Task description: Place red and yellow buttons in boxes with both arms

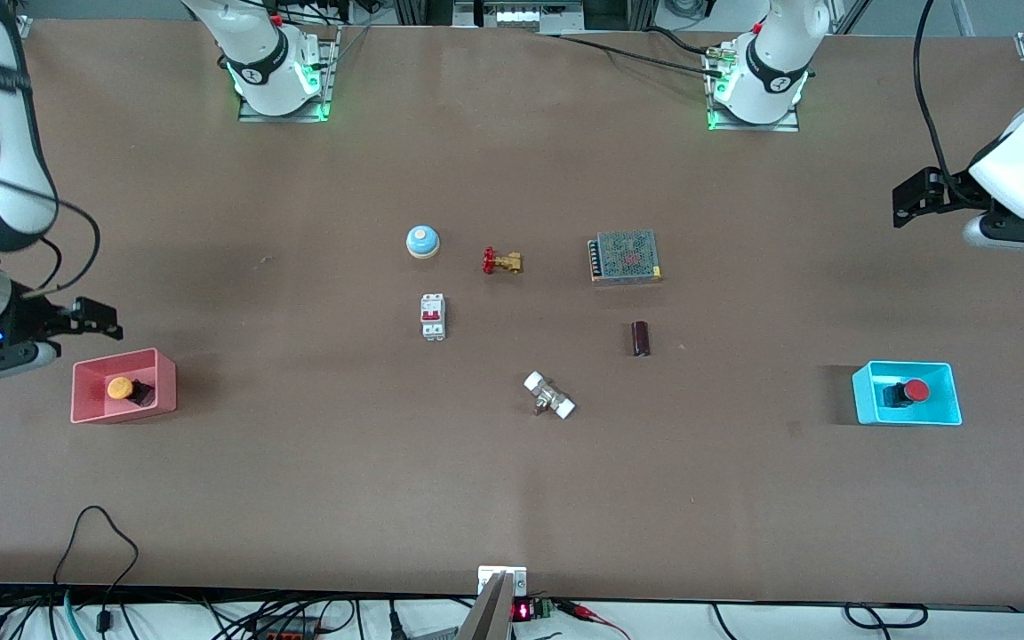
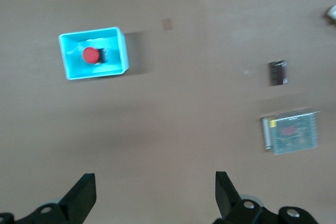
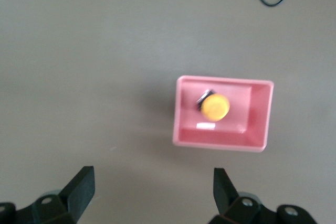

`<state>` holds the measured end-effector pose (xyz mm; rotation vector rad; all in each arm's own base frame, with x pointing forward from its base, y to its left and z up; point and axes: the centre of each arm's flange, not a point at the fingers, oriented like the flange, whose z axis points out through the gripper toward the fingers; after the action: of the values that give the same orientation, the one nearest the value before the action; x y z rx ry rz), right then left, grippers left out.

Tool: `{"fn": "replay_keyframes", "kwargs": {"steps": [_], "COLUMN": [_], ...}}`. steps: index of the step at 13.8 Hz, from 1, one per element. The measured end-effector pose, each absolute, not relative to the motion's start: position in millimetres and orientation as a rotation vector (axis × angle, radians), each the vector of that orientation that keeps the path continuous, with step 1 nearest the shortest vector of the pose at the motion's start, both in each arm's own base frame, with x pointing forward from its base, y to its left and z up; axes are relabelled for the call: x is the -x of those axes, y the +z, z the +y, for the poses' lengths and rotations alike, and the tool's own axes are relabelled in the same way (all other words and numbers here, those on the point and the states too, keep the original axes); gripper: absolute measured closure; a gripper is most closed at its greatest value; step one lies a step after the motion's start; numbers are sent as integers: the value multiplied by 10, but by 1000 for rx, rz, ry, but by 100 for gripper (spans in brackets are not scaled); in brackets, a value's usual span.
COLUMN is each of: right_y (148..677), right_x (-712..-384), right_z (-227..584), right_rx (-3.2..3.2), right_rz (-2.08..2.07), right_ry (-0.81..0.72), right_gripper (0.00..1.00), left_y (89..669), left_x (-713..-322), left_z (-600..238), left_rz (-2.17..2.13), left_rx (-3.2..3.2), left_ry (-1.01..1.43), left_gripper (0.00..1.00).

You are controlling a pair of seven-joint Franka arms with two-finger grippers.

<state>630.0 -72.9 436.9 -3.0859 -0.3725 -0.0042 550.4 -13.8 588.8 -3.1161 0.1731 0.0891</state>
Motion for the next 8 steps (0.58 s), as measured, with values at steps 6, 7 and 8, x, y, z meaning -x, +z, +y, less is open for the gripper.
{"fn": "replay_keyframes", "kwargs": {"steps": [6,7,8], "right_y": [5431,5467,5473], "right_x": [-5815,-5788,-5782], "right_z": [120,151,157], "right_rx": [3125,3126,3127], "right_rz": [-126,-104,-94], "right_ry": [-24,-26,-27], "right_gripper": [0,0,0], "left_y": [5969,5968,5969], "left_x": [-5514,-5509,-5506], "left_z": [-249,-312,-353], "left_rz": [196,214,225], "left_rx": [3137,3135,3134], "left_ry": [64,66,66], "left_gripper": [0,0,0]}}
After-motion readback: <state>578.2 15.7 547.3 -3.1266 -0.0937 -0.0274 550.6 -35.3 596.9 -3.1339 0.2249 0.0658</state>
